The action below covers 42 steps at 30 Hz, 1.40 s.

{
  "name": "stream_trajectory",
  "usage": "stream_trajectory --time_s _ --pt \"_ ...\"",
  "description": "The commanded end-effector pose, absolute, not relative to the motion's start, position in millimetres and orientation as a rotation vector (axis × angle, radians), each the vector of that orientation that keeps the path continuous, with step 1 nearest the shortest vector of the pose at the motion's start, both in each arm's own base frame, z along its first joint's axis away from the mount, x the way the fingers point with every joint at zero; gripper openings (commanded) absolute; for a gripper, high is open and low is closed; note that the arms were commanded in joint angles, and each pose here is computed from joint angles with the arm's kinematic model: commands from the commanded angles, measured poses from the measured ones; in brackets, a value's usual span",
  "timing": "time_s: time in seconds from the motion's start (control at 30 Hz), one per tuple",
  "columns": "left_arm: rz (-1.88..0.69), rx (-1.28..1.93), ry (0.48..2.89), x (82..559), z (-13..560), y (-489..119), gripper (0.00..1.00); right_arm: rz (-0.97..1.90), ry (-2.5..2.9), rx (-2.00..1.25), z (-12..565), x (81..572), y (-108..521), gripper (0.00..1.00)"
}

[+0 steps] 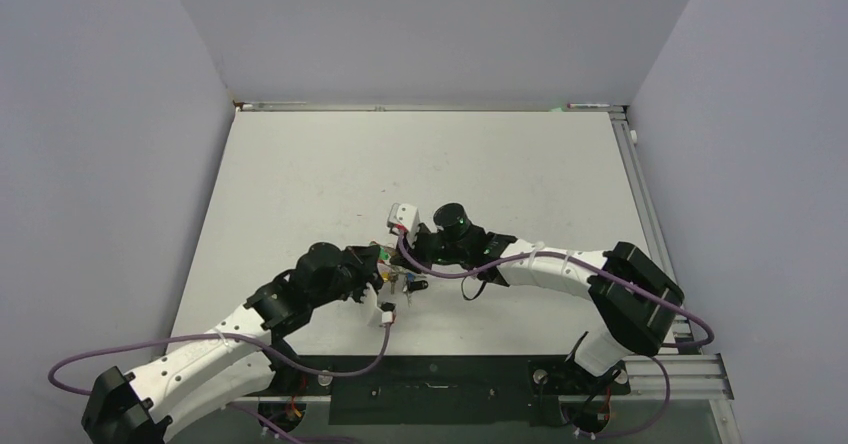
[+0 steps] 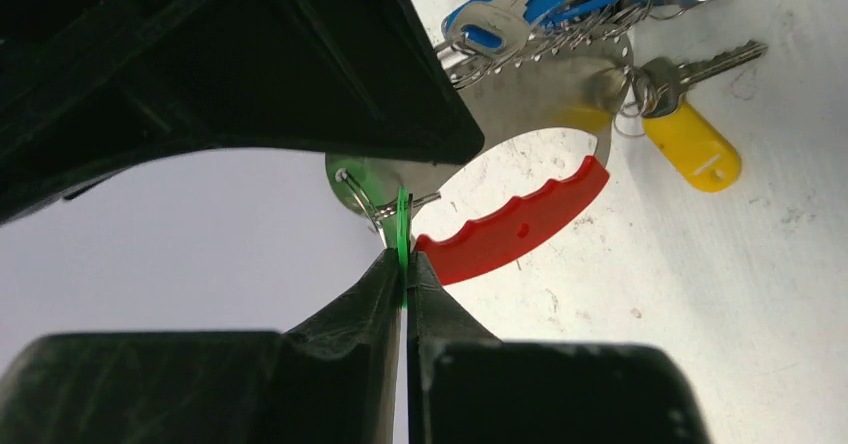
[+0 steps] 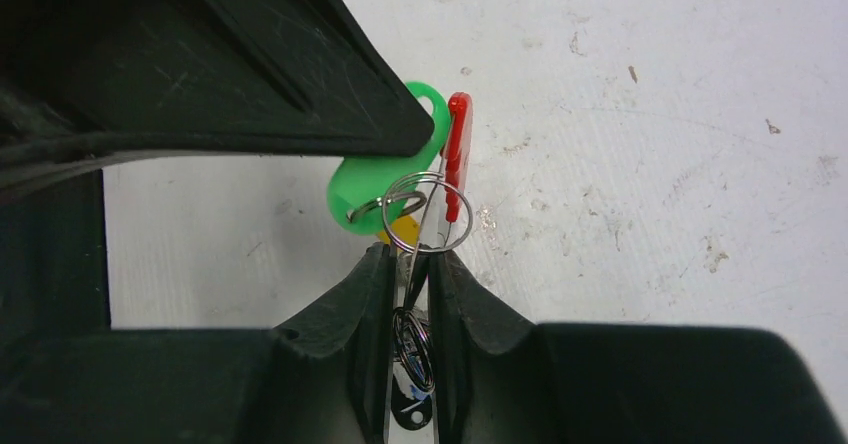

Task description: Remove the keys from the keyring

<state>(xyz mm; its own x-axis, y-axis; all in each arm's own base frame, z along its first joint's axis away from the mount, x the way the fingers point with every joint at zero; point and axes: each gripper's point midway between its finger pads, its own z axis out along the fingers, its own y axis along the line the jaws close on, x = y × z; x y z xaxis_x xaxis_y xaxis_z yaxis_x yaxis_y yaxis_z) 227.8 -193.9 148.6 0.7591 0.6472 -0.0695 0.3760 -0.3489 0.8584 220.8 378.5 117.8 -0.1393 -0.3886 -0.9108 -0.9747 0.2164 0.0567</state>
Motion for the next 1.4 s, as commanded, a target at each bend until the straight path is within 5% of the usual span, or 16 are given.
stream_trajectory --time_s 0.0,0.27,0.73,1.07,1.37 --pt "0.427 1.827 0.718 236.9 173.4 -199.0 0.0 0.747 1.707 -1.379 99.7 214.4 370.9 0.08" --pt "0.497 1.674 0.624 237.9 206.7 -197.7 0.0 0.972 1.691 -1.445 105.7 185.6 378.0 0.4" --pt "0.454 1.716 0.511 221.1 205.4 -192.8 0.0 1.27 1.602 -1.485 125.5 153.8 382.5 0.65" --pt "0.433 1.75 0.453 212.7 197.7 -192.0 0.0 1.138 1.444 -1.503 175.8 203.4 366.7 0.67" --pt "0.431 1.75 0.444 213.3 199.9 -191.0 0.0 1.099 1.284 -1.68 192.7 188.8 377.9 0.62"
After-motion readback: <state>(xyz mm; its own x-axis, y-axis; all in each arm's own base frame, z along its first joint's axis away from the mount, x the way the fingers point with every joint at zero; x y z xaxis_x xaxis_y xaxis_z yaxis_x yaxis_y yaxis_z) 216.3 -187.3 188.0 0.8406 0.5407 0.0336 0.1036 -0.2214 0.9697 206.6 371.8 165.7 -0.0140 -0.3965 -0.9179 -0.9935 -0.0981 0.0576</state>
